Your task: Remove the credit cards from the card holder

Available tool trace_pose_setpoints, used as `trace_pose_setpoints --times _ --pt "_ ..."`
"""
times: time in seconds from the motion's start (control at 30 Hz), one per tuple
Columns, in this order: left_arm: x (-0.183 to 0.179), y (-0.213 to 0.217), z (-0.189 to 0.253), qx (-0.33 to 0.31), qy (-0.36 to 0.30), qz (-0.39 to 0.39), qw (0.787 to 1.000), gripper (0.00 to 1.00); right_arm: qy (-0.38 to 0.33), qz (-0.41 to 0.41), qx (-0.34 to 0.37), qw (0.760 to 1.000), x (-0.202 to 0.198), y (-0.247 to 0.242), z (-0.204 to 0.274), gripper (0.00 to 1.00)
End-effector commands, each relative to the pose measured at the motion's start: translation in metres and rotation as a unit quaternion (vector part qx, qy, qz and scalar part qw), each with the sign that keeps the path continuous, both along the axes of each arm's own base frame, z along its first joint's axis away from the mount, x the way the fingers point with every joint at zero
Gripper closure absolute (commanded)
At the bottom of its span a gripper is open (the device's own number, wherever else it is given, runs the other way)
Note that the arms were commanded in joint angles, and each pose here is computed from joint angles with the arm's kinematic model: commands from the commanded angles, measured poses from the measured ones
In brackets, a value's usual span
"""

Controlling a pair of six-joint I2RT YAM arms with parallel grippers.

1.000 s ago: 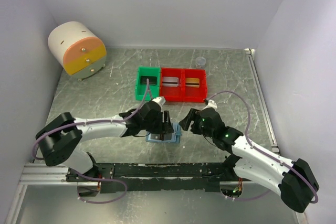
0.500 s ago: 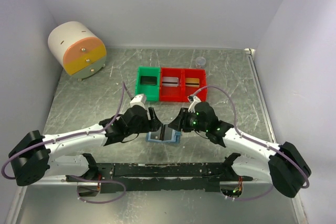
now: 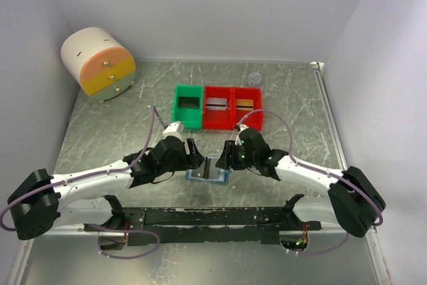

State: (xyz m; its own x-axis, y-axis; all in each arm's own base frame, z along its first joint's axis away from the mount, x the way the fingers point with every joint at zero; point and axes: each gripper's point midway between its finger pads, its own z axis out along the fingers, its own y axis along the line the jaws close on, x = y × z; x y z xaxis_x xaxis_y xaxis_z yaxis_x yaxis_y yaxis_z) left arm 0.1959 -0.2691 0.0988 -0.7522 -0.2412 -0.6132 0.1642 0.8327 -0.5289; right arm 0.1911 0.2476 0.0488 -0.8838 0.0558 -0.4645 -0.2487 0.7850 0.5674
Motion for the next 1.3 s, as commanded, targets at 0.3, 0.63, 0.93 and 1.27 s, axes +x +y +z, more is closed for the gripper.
trace_pose_setpoints --times 0.3,0.63,0.93,1.27 --pt "-0.005 -0.06 -0.017 -0.006 0.025 -0.123 0.992 0.24 -0.03 -0.041 -0.069 0.996 0.0 -0.038 0.005 0.52" --pt "-0.003 -0.069 -0.057 0.028 0.074 -0.121 0.99 0.49 0.061 -0.158 0.075 0.983 -0.005 -0.016 0.011 0.52" --pt "-0.007 -0.056 -0.074 0.061 0.085 -0.116 0.988 0.51 0.111 -0.238 0.19 0.946 -0.006 -0.011 0.002 0.5" --pt "-0.009 -0.055 -0.074 0.058 0.085 -0.118 0.988 0.52 0.108 -0.292 0.21 0.927 -0.003 -0.027 0.009 0.51"
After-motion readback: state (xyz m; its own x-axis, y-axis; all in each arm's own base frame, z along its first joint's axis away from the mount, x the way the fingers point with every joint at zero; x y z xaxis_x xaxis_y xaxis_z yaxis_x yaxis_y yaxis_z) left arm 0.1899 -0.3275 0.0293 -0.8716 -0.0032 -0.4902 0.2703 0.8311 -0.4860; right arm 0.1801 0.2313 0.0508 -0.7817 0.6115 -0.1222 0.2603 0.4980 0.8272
